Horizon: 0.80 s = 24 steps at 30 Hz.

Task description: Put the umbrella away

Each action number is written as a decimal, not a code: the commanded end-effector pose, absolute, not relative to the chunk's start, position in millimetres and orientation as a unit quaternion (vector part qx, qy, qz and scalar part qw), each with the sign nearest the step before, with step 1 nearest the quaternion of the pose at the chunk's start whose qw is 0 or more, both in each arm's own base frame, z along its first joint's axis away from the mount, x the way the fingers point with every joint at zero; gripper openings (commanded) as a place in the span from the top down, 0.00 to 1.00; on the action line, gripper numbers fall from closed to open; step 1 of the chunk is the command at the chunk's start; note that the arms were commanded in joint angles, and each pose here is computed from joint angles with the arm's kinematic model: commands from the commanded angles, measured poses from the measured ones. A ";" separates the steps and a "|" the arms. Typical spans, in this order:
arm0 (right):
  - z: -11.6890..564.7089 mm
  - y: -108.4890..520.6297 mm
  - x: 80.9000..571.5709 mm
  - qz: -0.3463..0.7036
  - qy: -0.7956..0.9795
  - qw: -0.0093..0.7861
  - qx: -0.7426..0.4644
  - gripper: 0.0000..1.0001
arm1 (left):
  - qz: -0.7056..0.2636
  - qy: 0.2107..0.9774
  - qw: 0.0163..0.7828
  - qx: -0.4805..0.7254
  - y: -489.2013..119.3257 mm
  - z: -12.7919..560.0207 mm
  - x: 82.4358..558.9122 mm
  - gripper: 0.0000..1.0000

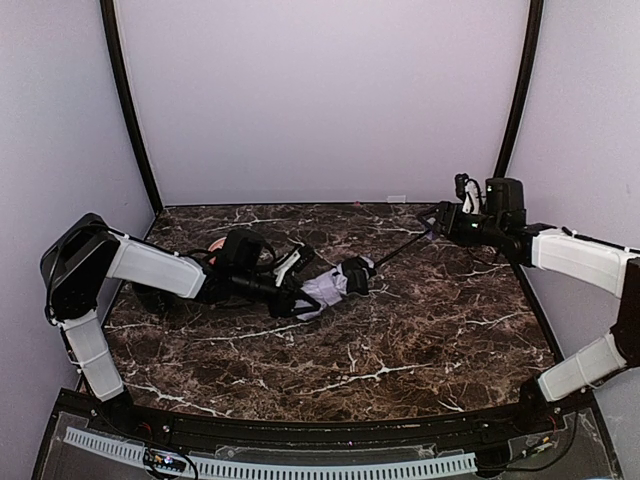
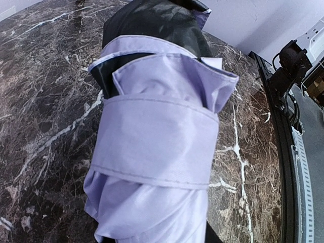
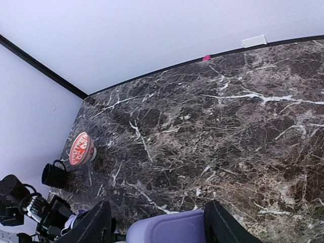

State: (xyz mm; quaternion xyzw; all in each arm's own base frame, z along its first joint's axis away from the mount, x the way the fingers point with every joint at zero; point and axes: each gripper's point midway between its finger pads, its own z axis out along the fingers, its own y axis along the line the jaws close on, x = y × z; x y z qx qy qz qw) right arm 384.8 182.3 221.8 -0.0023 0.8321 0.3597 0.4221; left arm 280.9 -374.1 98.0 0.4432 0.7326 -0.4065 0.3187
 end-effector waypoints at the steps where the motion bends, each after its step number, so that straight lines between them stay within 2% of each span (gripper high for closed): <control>1: 211.0 195.3 389.8 0.358 0.828 0.432 -0.018 0.45 | -0.425 0.684 0.374 0.460 -380.4 141.6 280.9 1.00; 6: 193.3 240.0 369.7 0.399 0.822 0.404 -0.046 0.64 | -0.437 0.678 0.387 0.446 -384.2 150.0 285.0 1.00; 10: 177.0 291.1 342.6 0.433 0.819 0.370 -0.073 0.75 | -0.447 0.670 0.393 0.444 -393.7 158.6 293.0 1.00; 16: 143.4 366.6 294.6 0.507 0.807 0.275 -0.129 0.82 | -0.459 0.642 0.418 0.451 -407.6 182.8 304.7 1.00; 24: 173.0 421.1 261.2 0.592 0.755 0.213 -0.181 0.84 | -0.459 0.638 0.432 0.441 -415.8 184.1 319.8 1.00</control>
